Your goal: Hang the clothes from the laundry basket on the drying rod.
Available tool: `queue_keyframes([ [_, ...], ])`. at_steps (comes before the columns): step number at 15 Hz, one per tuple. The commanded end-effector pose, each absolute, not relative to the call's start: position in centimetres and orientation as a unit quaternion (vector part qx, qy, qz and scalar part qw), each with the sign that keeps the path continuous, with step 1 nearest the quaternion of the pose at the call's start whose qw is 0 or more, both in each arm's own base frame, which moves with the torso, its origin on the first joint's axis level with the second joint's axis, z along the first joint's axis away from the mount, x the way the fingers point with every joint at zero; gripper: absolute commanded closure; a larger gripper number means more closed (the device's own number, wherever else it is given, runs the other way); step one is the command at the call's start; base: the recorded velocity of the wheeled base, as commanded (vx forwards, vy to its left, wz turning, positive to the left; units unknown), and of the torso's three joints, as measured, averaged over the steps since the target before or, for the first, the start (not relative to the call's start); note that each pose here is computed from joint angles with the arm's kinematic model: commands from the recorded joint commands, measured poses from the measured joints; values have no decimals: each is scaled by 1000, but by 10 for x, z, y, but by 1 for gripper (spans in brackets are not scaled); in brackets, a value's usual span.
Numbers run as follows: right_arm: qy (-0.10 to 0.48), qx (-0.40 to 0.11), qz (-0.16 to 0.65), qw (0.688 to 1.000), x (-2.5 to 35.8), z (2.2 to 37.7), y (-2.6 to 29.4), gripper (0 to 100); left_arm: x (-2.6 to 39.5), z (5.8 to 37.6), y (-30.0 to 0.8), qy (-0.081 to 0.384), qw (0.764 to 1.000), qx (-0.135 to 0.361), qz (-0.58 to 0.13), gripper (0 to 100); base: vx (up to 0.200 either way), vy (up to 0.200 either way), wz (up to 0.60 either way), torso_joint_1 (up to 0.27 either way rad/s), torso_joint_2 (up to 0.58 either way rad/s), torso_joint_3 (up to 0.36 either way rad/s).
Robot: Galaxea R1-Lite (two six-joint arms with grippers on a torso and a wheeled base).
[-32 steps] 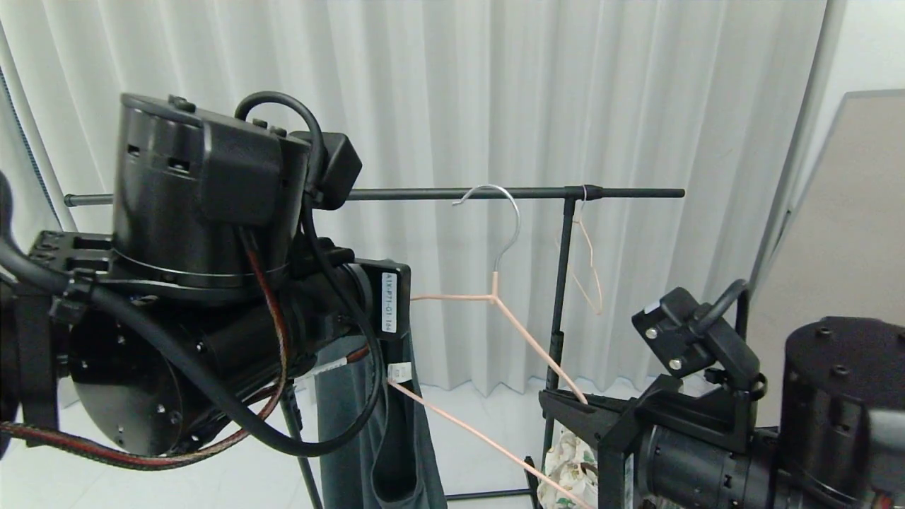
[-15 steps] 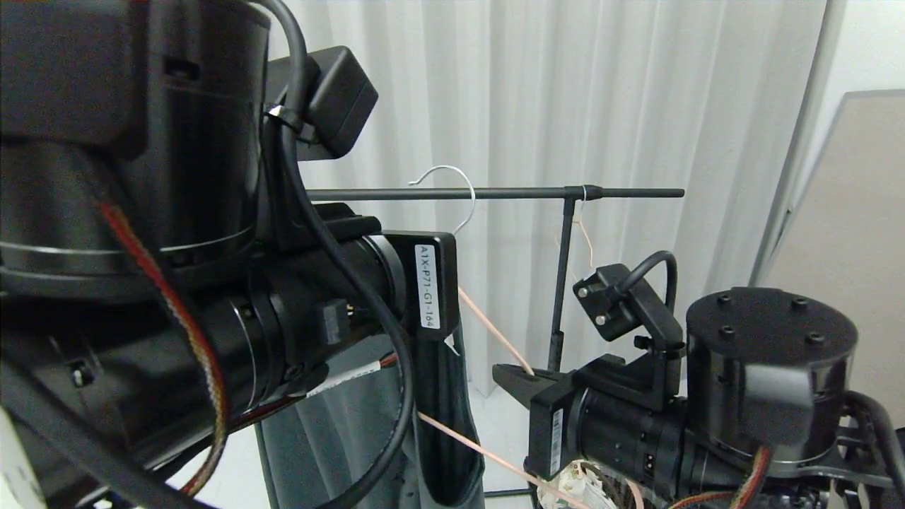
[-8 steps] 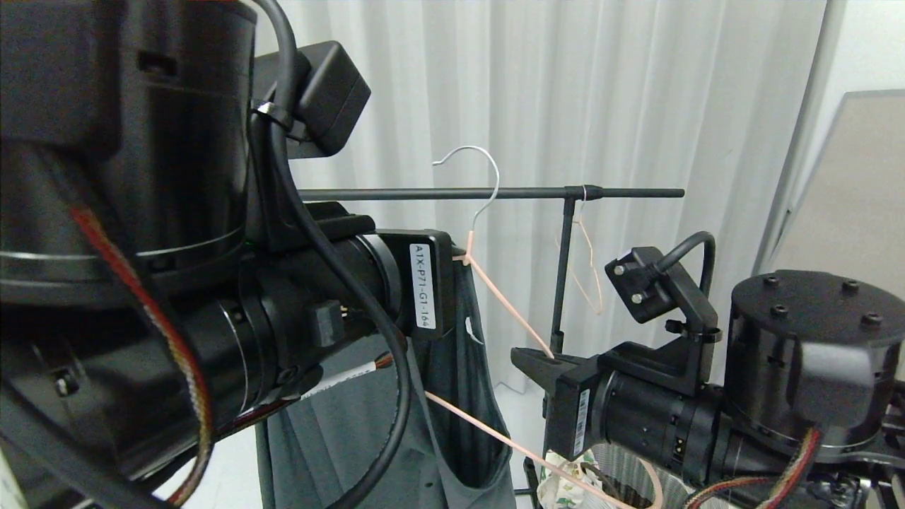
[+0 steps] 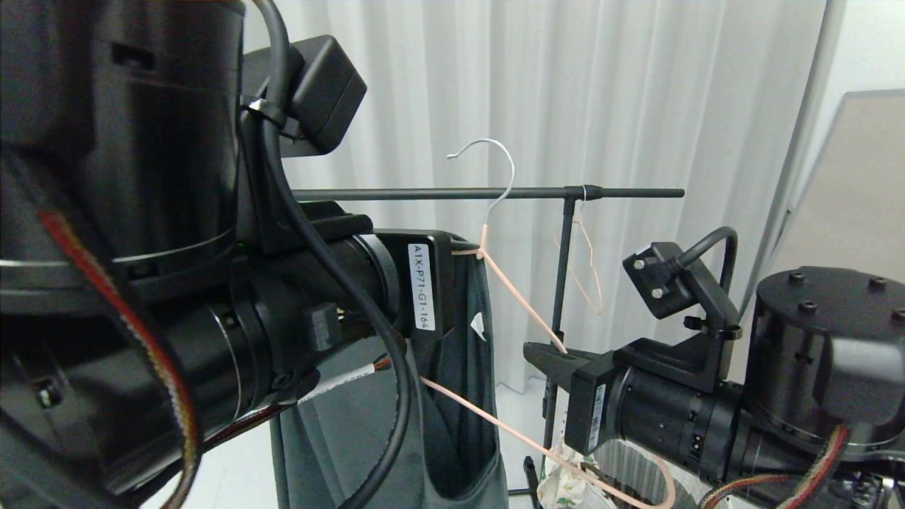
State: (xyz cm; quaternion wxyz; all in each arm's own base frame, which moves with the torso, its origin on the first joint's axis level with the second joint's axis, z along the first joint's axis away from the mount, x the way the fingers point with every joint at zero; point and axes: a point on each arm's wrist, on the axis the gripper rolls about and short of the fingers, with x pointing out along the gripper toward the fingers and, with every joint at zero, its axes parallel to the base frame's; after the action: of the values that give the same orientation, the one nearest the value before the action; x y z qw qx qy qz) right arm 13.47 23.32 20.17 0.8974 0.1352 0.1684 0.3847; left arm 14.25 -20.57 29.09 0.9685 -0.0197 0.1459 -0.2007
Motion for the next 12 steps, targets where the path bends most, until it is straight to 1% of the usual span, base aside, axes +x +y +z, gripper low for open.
queue_keyframes([
  [1, 161, 139, 385, 898, 134, 206, 230, 100, 142, 292, -205, 145, 969, -20, -201, 0, 0, 0, 0, 0, 0, 0],
  [4, 148, 136, 386, 900, 132, 212, 226, 100, 142, 291, -205, 145, 969, -19, -197, 0, 0, 0, 0, 0, 0, 0],
  [8, 114, 128, 378, 910, 128, 223, 217, 100, 139, 292, -200, 141, 970, -20, -196, 0, 0, 0, 0, 0, 0, 0],
  [9, 110, 117, 372, 914, 128, 220, 213, 100, 135, 291, -194, 139, 970, -8, -197, 0, 0, 0, 0, 0, 0, 0],
  [12, 110, 83, 362, 922, 123, 208, 195, 100, 113, 292, -157, 108, 964, 74, -231, 0, 0, 0, 0, 0, 0, 0],
])
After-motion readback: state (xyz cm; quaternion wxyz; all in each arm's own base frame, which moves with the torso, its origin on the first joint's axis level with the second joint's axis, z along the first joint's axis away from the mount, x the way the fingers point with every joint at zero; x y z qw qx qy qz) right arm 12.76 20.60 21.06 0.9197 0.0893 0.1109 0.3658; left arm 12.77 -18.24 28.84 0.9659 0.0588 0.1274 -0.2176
